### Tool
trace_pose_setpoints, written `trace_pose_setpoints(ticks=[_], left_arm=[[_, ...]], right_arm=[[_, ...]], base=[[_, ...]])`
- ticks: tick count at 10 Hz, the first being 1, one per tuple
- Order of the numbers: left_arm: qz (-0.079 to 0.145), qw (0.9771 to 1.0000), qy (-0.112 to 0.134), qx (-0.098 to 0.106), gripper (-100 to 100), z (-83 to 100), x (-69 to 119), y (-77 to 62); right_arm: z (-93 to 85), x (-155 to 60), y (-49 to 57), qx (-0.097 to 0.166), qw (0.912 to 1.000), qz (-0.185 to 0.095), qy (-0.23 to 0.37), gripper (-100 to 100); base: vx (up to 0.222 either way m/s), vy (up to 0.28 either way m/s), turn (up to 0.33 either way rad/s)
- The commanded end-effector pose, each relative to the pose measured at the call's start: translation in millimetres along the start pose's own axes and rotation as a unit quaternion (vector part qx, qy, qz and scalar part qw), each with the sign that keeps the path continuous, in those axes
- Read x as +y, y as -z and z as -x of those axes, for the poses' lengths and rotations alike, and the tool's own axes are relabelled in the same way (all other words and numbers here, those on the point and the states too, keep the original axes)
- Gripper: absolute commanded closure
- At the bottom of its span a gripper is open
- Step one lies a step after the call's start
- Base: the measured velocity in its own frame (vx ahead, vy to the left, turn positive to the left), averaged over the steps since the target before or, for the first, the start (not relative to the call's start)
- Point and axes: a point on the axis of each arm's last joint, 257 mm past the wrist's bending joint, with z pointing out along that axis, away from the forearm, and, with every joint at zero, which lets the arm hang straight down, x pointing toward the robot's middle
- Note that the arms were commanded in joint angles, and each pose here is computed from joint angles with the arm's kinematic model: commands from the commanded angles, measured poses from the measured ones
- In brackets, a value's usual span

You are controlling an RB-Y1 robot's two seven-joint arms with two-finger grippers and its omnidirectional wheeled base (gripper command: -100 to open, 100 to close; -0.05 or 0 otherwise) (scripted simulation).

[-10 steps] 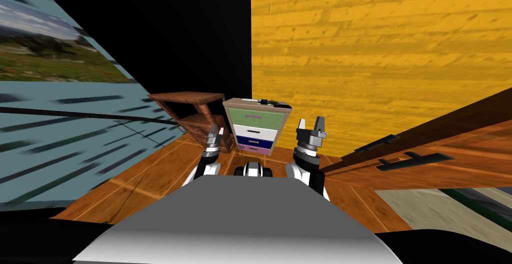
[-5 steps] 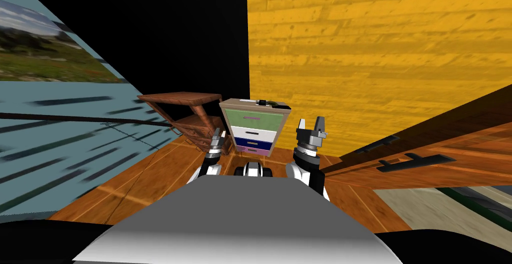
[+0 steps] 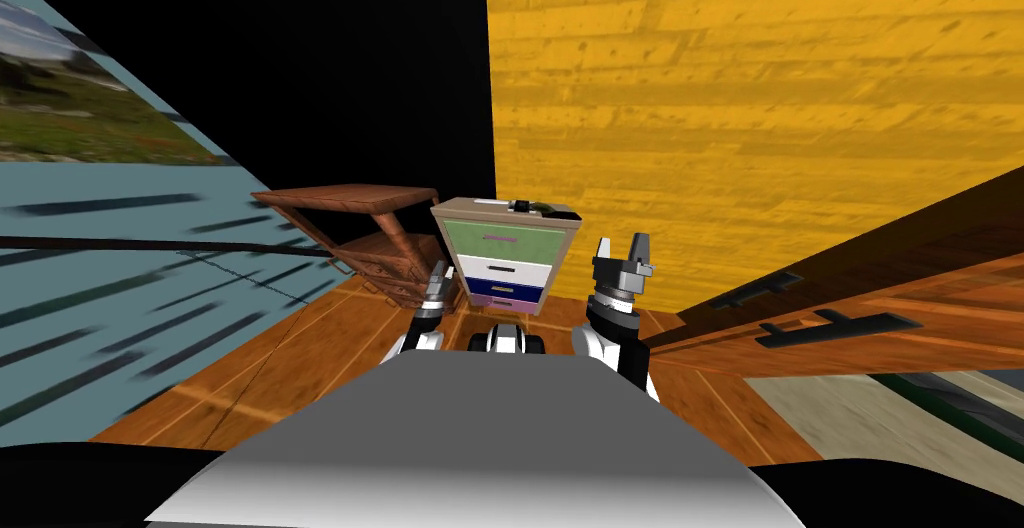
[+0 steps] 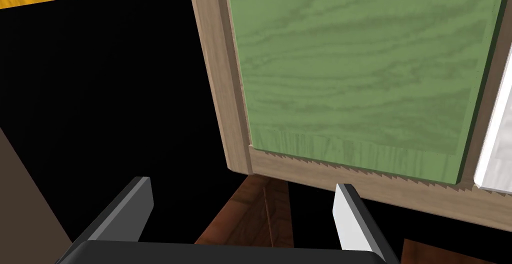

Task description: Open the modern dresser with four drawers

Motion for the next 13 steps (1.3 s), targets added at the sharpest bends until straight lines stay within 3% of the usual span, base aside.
trace_pose_setpoints(ticks=[1,6,13], left_arm=[[0.02,0.9998,-0.001,0.005,-100,-5.8,25.8,10.2],[0.06,0.9982,0.0,0.009,-100,-12.2,66.3,29.8],[0.119,0.9928,0.005,0.018,-100,-28.6,124.5,65.8]], right_arm=[[0.0,0,0.0,0.0,1.0,0.0,0.0,0],[0.0,0,0.0,0.0,1.0,0.0,0.0,0],[0.0,0,0.0,0.0,1.0,0.0,0.0,0]], base=[[0.07,-0.026,-0.054],[0.059,-0.016,-0.034],[0.061,-0.016,-0.04]])
